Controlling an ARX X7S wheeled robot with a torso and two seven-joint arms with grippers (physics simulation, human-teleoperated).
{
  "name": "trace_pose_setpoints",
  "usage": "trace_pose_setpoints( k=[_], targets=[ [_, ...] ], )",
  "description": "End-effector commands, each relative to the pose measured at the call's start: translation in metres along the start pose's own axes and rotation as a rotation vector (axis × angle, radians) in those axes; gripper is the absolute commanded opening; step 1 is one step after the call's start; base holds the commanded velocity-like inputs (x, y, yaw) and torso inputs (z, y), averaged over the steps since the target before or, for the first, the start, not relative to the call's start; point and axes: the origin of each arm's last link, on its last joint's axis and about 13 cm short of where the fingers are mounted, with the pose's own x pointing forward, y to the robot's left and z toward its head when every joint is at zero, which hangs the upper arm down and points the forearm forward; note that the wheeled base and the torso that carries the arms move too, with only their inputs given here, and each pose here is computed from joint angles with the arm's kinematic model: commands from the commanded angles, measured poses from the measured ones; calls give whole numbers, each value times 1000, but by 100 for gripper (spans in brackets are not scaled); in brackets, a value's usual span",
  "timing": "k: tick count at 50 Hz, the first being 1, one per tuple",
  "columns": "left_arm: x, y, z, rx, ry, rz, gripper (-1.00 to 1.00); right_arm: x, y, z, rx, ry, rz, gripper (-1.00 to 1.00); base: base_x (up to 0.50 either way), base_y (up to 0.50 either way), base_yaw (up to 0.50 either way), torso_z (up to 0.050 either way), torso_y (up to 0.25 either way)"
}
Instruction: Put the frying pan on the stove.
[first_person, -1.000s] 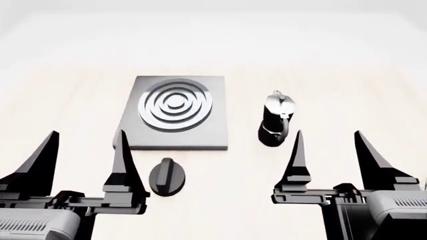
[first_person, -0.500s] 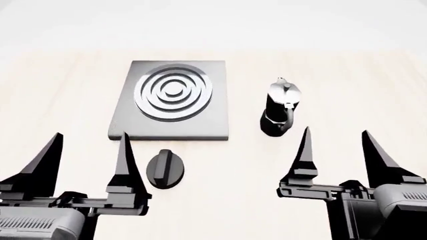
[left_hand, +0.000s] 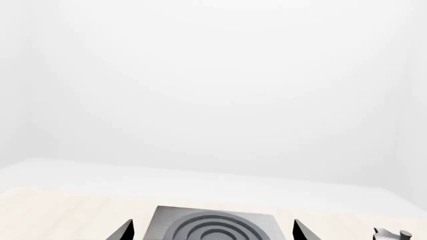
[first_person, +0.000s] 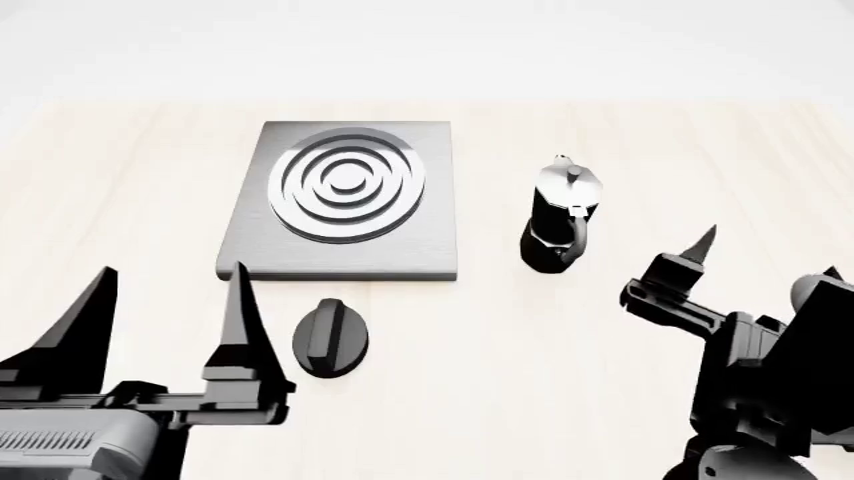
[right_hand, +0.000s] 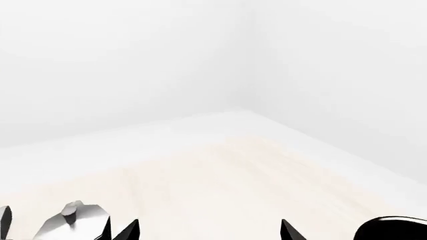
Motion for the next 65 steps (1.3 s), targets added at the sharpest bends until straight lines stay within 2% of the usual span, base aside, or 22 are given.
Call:
trace_pose_setpoints(
  k=[1,4,8,14,18,23,25,27,28,31,34,39,45,48,56,65],
  targets=[
    [0,1,2,-15,-5,11,100,11,6,4,-3,82,-200,100,0,0,0,0,0],
    [0,2,3,-16,-11,17,100,14,7,3,-4,92,-273,100,0,0,0,0,0],
    [0,2,5,-19,-13,21,100,17,8,3,35,125,-339,100,0,0,0,0,0],
    [0,2,6,-24,-12,25,100,20,12,2,19,158,-424,100,0,0,0,0,0],
    [0,3,7,-26,-13,27,100,22,14,-2,-17,172,-438,100,0,0,0,0,0],
    [0,2,6,-25,-11,25,100,23,15,-5,2,192,-458,100,0,0,0,0,0],
    [0,2,6,-27,-10,26,100,24,16,-6,51,201,-478,100,0,0,0,0,0],
    [0,2,6,-26,-9,25,100,22,15,-5,100,149,-497,100,0,0,0,0,0],
    [0,1,5,-27,-9,25,100,23,16,-6,75,191,-493,100,0,0,0,0,0],
    [0,1,5,-25,-7,23,100,25,15,-11,86,212,-529,100,0,0,0,0,0],
    [1,1,5,-25,-7,23,100,29,17,-13,93,189,-512,100,0,0,0,0,0],
    [1,1,5,-23,-7,22,100,34,20,-16,77,206,-554,100,0,0,0,0,0],
    [1,1,5,-24,-5,22,100,40,23,-26,46,310,-620,100,0,0,0,0,0],
    [1,1,4,-24,-4,22,100,42,23,-28,38,324,-645,100,0,0,0,0,0],
    [1,2,5,-25,-5,24,100,48,27,-29,42,368,-694,100,0,0,0,0,0],
    [1,3,5,-25,-6,28,100,55,31,-27,84,411,-688,100,0,0,0,0,0]
  ],
)
